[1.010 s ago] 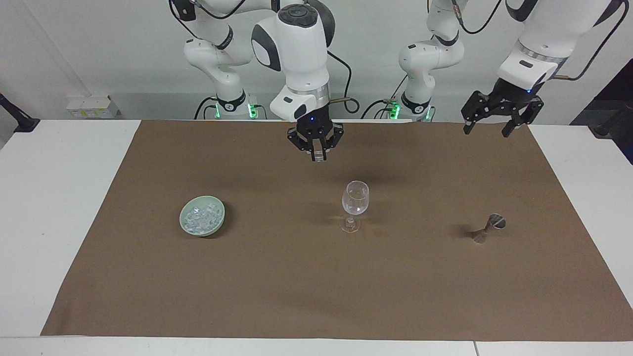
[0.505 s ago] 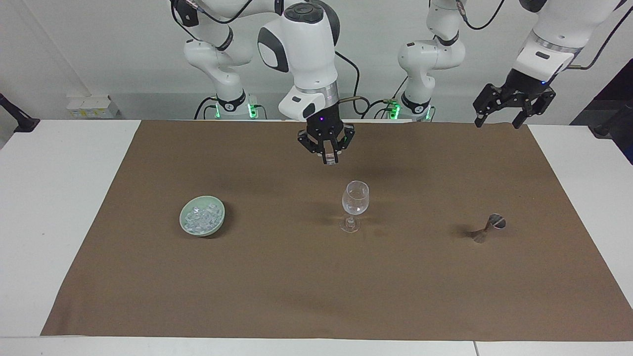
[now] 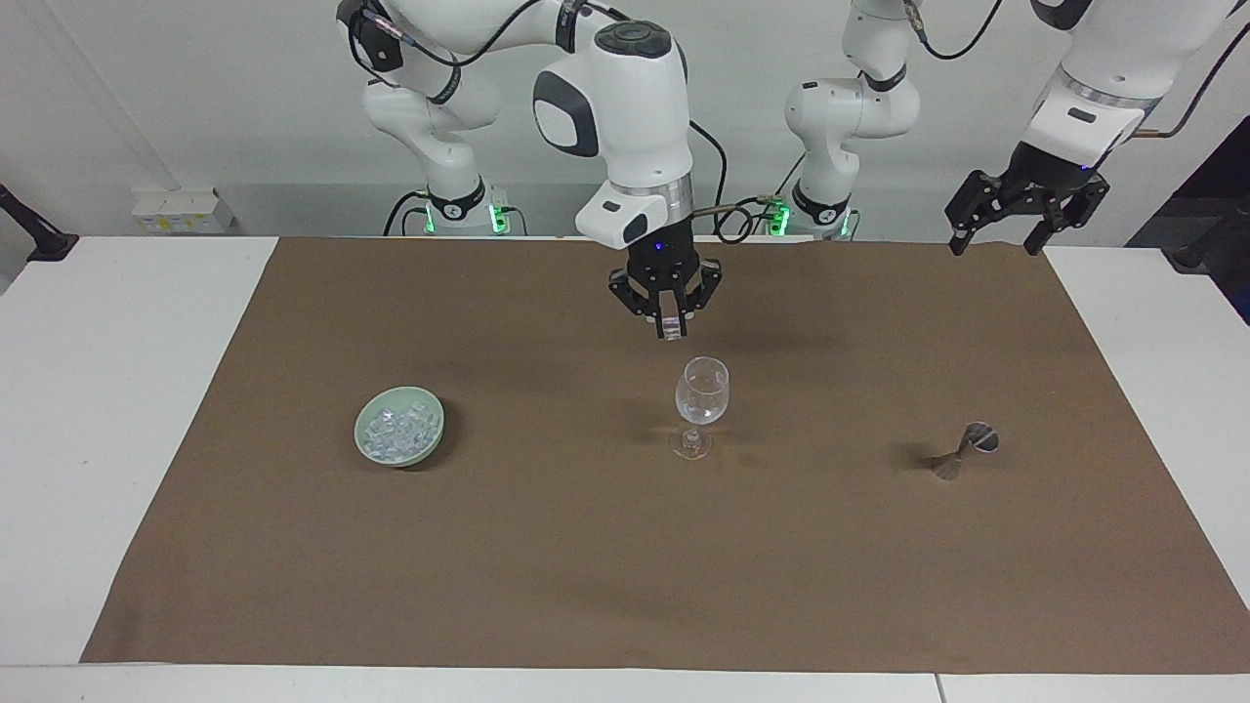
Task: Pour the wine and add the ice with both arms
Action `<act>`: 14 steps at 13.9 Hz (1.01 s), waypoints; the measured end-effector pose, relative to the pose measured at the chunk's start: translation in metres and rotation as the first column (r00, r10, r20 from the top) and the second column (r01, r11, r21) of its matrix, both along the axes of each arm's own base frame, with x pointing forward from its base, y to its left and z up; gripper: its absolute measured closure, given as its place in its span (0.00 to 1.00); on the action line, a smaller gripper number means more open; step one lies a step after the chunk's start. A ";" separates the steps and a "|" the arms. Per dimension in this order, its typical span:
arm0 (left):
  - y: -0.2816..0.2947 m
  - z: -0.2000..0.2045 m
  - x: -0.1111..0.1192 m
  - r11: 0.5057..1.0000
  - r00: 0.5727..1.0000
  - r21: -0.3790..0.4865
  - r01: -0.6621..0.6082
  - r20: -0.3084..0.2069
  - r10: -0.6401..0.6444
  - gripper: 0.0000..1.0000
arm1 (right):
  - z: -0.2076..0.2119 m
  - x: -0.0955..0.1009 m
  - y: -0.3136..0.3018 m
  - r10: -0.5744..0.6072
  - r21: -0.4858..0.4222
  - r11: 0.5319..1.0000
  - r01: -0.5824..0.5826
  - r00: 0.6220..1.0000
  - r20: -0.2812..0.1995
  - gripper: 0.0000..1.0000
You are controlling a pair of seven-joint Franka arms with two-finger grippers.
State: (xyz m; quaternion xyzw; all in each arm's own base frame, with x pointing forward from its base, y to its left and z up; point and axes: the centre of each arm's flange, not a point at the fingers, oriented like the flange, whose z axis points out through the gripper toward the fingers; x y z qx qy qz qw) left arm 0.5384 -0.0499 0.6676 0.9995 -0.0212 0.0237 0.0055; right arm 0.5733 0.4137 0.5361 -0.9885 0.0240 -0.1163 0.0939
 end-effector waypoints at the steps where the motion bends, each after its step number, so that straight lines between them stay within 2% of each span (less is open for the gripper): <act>1: 0.000 0.000 0.000 1.000 1.000 0.001 0.000 -0.001 0.000 0.00 | -0.003 0.002 0.002 0.001 0.005 1.000 -0.001 1.000 0.003 0.75; 7: 0.006 -0.011 0.007 1.000 1.000 0.005 -0.013 -0.019 0.013 0.00 | -0.028 0.010 0.014 -0.023 0.002 1.000 0.023 1.000 0.020 0.75; 14: 0.013 -0.014 0.010 1.000 0.999 0.005 -0.028 -0.024 0.028 0.00 | -0.036 0.007 0.022 -0.032 0.006 0.999 0.032 0.999 0.009 0.75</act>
